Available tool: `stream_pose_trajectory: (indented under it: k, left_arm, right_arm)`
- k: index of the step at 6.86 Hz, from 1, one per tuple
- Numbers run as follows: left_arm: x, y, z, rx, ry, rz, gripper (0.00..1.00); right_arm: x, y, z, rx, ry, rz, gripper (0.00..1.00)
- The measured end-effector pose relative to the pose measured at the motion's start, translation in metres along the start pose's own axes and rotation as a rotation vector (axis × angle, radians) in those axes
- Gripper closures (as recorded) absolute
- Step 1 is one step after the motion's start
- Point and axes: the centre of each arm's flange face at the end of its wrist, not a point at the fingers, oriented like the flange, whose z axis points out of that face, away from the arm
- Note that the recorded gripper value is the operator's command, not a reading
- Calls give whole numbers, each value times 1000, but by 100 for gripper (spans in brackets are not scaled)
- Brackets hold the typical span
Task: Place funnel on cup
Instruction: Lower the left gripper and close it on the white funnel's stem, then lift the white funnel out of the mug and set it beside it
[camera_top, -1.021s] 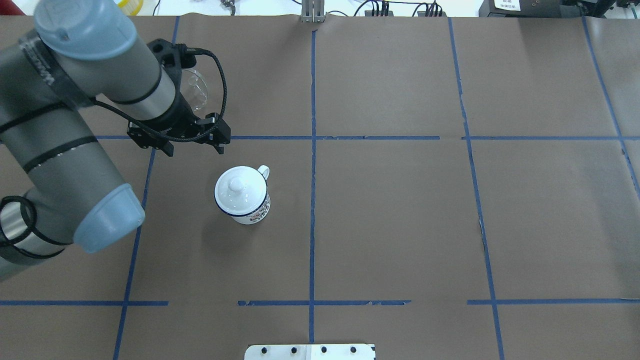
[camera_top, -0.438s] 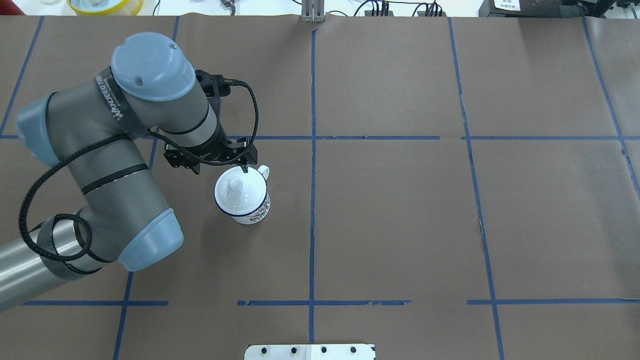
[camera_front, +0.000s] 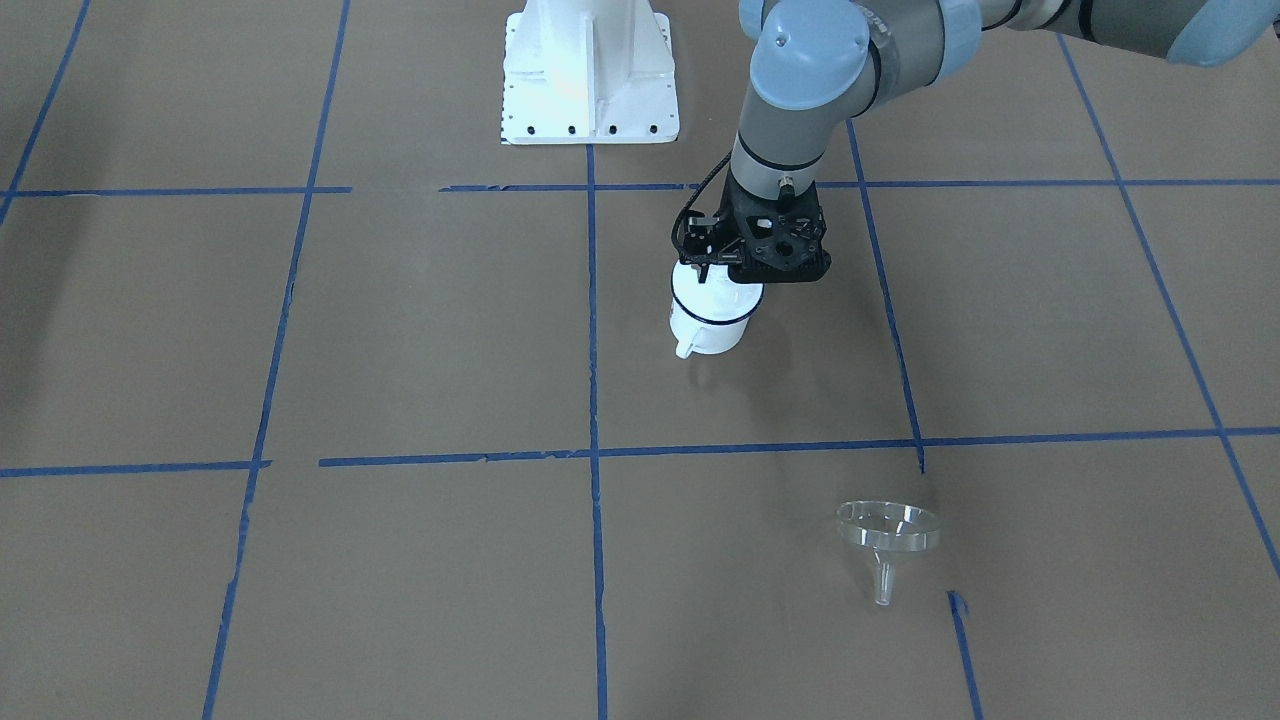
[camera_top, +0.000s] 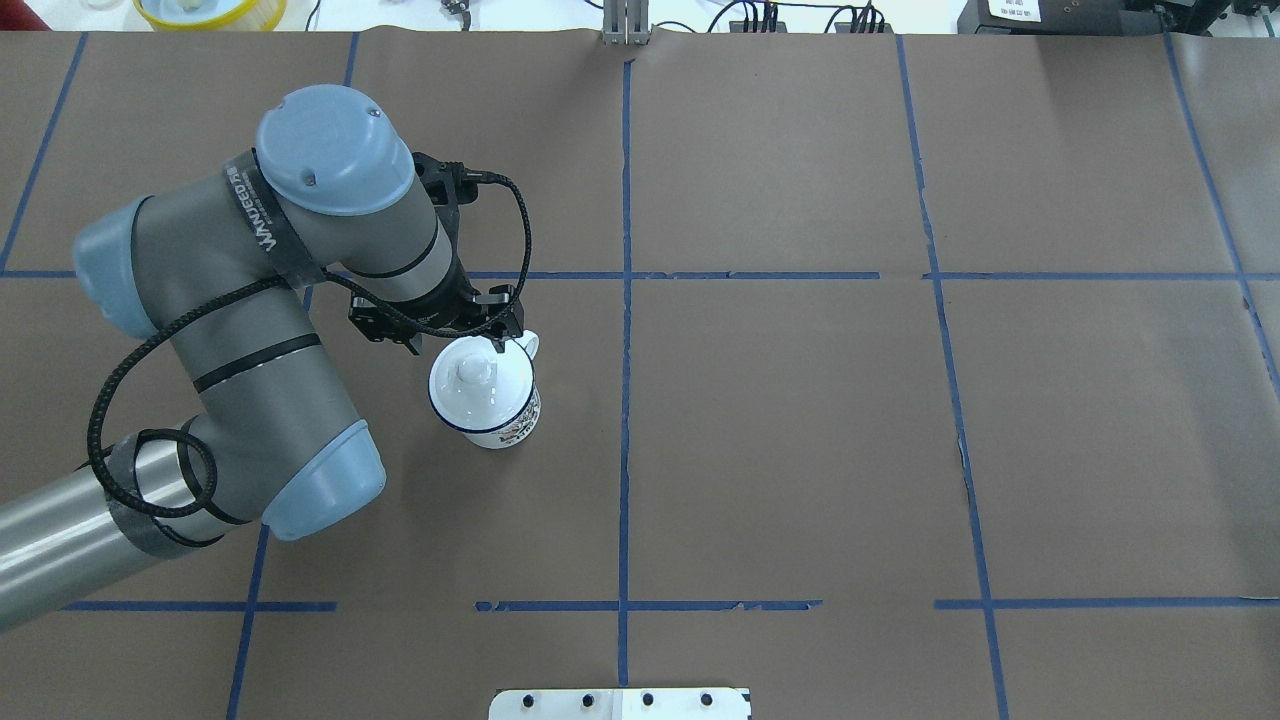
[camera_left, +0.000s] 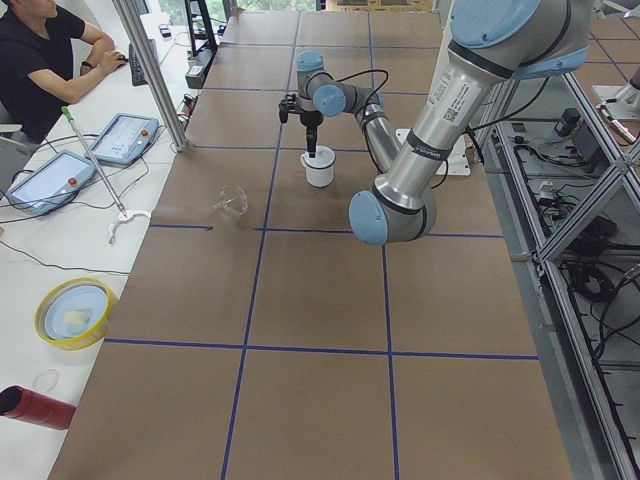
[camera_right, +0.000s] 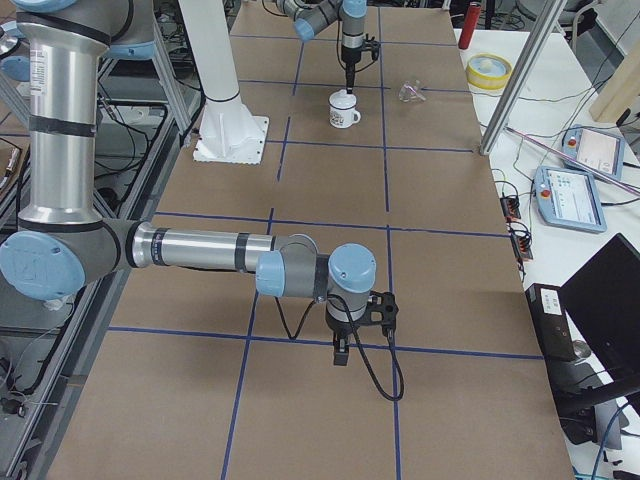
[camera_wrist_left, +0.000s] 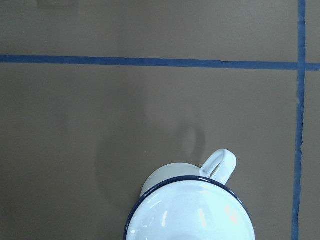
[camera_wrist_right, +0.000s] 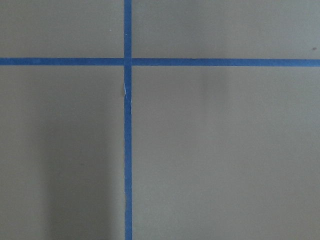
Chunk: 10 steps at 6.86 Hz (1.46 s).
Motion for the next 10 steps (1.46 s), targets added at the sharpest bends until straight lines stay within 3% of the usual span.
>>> stream_pose_trajectory:
  k: [4,8,10]
  left_arm:
    - [7,13,4,-17,8,-12,39]
    - [9,13,9,-24,5,-12,43]
    - [9,14,9,-24,6,-10,59]
  right_arm:
    - [0,0,0,0,0,0,0]
    - [0,0,0,0,0,0,0]
    - [0,0,0,0,0,0,0]
